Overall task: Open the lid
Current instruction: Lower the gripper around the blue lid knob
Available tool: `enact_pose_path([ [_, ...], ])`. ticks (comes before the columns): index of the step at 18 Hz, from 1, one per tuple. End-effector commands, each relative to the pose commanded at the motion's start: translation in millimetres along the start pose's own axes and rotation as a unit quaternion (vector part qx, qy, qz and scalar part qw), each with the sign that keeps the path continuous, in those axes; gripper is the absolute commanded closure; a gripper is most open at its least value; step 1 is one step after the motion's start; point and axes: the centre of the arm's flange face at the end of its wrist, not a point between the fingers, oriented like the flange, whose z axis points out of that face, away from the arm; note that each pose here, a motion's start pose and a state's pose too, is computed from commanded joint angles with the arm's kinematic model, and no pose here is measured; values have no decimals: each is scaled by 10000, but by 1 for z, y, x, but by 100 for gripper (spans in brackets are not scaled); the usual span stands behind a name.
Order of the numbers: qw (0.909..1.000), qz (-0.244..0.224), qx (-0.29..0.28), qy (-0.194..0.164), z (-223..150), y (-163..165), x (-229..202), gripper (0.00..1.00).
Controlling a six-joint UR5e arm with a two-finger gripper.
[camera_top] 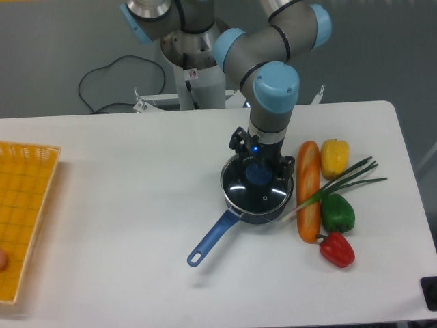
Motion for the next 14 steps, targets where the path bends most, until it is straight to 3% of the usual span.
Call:
enact_pose_path([
  [14, 10000, -17, -58, 17, 5, 0, -1, 0],
])
